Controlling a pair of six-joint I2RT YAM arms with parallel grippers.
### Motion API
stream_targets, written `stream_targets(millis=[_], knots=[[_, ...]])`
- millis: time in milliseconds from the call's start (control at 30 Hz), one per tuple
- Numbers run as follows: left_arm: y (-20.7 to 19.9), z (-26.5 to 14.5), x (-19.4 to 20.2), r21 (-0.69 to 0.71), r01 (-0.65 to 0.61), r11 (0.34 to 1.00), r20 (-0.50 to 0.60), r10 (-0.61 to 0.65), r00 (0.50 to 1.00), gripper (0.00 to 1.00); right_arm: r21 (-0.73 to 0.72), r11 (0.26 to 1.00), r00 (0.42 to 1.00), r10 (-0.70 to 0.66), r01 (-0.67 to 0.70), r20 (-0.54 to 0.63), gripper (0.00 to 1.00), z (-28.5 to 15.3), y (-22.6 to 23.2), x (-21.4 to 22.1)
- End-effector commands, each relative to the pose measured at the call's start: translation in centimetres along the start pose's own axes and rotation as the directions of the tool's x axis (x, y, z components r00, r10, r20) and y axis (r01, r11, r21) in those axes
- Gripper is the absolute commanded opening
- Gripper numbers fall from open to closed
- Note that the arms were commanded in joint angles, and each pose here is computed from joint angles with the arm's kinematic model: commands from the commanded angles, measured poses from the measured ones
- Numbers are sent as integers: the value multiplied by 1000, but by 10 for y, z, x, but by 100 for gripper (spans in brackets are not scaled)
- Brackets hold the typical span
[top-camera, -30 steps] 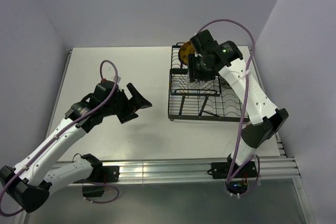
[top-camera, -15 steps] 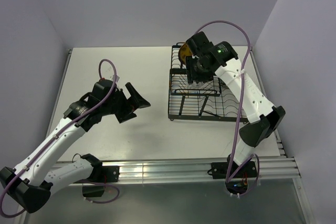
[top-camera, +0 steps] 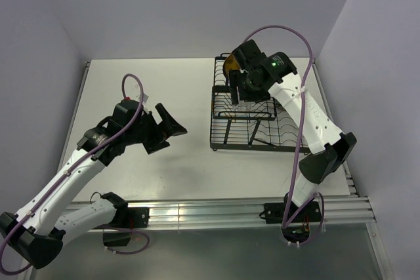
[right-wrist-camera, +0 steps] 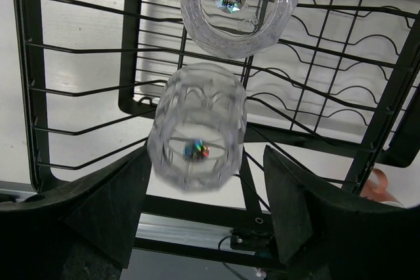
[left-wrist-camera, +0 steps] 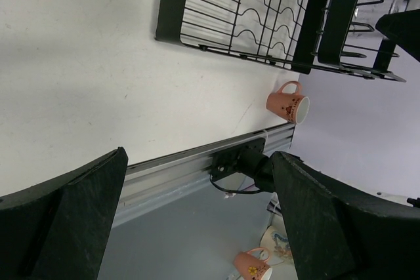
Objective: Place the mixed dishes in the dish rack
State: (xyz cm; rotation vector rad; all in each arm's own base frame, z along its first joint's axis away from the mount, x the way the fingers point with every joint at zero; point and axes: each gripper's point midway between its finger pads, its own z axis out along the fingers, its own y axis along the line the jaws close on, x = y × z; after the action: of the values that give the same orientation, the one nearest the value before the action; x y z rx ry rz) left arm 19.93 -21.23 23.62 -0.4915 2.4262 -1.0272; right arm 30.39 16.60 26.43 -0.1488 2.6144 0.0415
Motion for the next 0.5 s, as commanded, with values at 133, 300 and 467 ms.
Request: stream_targets(millis=[133,300,467], knots=[[-6,-13,2,40,-20,999,0,20,1000,98,28,1000,1000,-10,10,8,78,-25,-10,5],[-6,-16,4,53,-15,998,6,15,1000,98,31,999,991,23,-28,133,79,-56,-18,-12],[-4,-14,7,73,1,997,2,-1,1000,97,57,986,940,129,-155,315,79,-107,-48,-20]])
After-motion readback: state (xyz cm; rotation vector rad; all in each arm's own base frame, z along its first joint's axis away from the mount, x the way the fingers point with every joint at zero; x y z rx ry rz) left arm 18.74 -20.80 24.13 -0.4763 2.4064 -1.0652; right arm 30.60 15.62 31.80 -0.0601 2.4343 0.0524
